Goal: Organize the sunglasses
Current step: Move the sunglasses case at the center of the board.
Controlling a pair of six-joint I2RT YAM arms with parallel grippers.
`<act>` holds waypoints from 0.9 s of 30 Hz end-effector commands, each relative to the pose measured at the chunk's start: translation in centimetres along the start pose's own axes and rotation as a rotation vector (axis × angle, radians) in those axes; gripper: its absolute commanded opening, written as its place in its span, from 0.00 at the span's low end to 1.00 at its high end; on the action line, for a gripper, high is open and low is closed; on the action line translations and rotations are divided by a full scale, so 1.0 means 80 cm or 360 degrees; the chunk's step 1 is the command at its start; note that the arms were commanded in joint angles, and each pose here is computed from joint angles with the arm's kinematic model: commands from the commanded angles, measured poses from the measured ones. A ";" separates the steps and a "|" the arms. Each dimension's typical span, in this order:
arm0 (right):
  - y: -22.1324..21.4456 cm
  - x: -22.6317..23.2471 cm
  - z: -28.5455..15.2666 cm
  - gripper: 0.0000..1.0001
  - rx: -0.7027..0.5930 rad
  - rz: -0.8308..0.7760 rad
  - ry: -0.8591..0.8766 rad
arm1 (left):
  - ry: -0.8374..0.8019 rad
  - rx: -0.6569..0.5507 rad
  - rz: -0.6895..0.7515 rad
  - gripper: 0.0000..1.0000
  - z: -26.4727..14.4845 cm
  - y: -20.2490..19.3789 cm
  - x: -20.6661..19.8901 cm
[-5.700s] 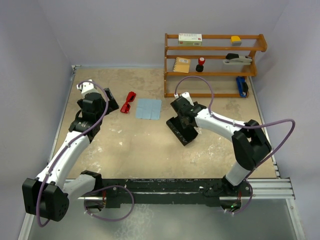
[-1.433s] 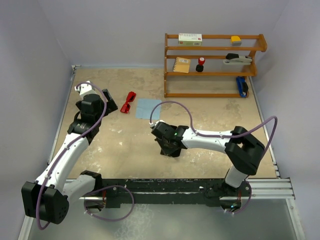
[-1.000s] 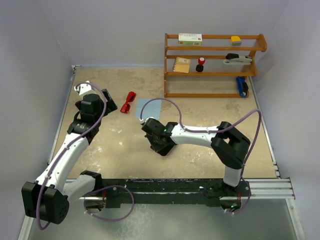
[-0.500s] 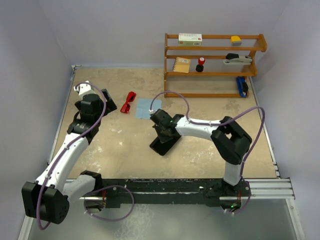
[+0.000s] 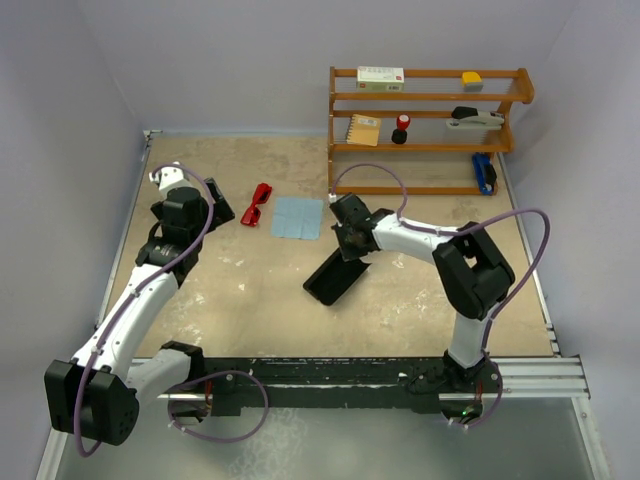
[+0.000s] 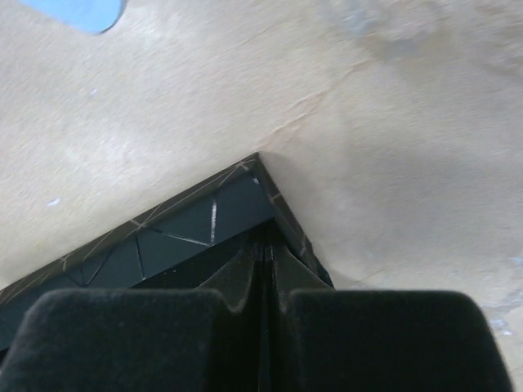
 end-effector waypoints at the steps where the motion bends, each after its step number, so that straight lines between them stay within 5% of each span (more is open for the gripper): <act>1: 0.033 -0.028 -0.009 0.00 -0.0137 0.0057 -0.0053 | -0.0019 -0.0074 -0.0003 0.99 0.000 0.017 -0.003; 16: 0.064 -0.155 0.006 0.00 -0.0188 0.0475 -0.0293 | -0.0029 -0.0063 -0.0009 0.99 0.003 0.013 -0.004; 27: 0.063 -0.193 0.001 0.00 -0.0215 0.0583 -0.0361 | -0.0017 -0.0070 -0.0002 0.99 0.000 0.012 -0.001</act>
Point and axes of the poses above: each gripper's point midway between its finger pads, its own z axis out along the fingers, its own x axis along the line the jaws close on, y = z × x, the point moved 5 cm from there along -z, back along the fingers, and after that the axes turned 9 degrees about z, right-handed, at the moved point
